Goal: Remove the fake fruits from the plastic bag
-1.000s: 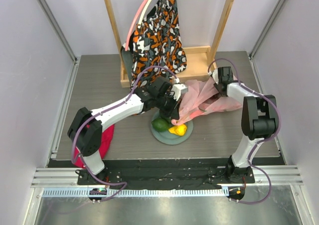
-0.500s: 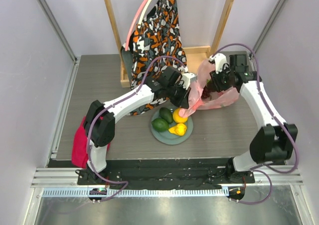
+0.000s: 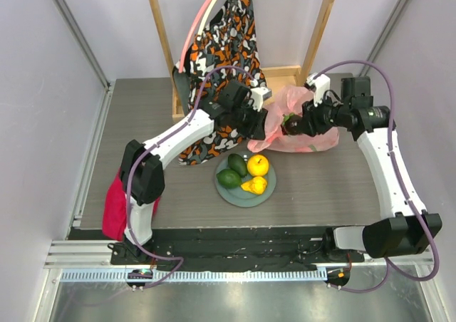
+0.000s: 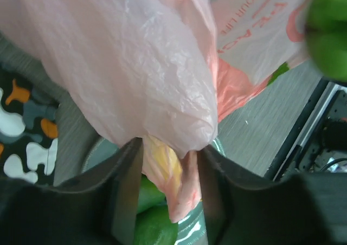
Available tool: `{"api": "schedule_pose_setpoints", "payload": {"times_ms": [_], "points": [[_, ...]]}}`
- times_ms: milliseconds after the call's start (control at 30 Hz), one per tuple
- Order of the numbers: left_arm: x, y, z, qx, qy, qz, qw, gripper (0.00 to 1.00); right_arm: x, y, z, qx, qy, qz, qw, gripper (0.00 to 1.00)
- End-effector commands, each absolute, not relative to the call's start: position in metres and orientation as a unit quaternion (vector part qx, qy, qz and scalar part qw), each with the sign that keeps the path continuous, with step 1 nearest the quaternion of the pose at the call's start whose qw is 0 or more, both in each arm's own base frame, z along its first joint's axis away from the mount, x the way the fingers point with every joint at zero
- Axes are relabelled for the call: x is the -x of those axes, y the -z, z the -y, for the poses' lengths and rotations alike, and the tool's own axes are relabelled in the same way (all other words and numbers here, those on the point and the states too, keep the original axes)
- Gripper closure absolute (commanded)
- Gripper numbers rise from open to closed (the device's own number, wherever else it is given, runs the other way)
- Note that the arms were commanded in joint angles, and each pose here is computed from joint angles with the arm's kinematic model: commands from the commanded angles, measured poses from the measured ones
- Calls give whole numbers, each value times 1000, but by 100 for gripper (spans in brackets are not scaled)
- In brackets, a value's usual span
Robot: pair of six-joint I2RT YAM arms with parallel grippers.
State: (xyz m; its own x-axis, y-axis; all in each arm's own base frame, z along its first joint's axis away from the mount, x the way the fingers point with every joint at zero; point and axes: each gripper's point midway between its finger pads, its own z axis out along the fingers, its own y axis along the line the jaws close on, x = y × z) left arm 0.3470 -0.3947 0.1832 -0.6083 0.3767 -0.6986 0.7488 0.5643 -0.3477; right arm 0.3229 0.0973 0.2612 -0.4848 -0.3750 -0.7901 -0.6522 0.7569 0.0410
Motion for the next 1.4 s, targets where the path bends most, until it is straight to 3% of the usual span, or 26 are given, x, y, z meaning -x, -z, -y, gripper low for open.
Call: {"api": "schedule_pose_setpoints", "payload": {"times_ms": [0, 100, 200, 500, 700, 1167, 1367], "points": [[-368, -226, 367, -316, 342, -825, 321, 42, -283, -329, -122, 355, -198, -791, 456, 87], [-378, -240, 351, -300, 348, -824, 331, 35, -261, -345, -144, 403, -199, -762, 466, 86], [-376, -267, 340, -306, 368, -805, 350, 34, -239, -341, -179, 459, -214, -736, 450, 85], [-370, -291, 324, -323, 348, -791, 386, 31, -193, -216, -257, 621, -243, -684, 296, 85], [-358, -292, 310, -325, 333, -790, 398, 31, -194, -178, -290, 647, -234, -668, 282, 84], [-350, -296, 301, -318, 336, -788, 406, 31, -194, -112, -284, 677, -158, -677, 240, 81], [-351, -292, 302, -313, 342, -790, 401, 31, -209, -104, -280, 668, -122, -689, 254, 63]]}}
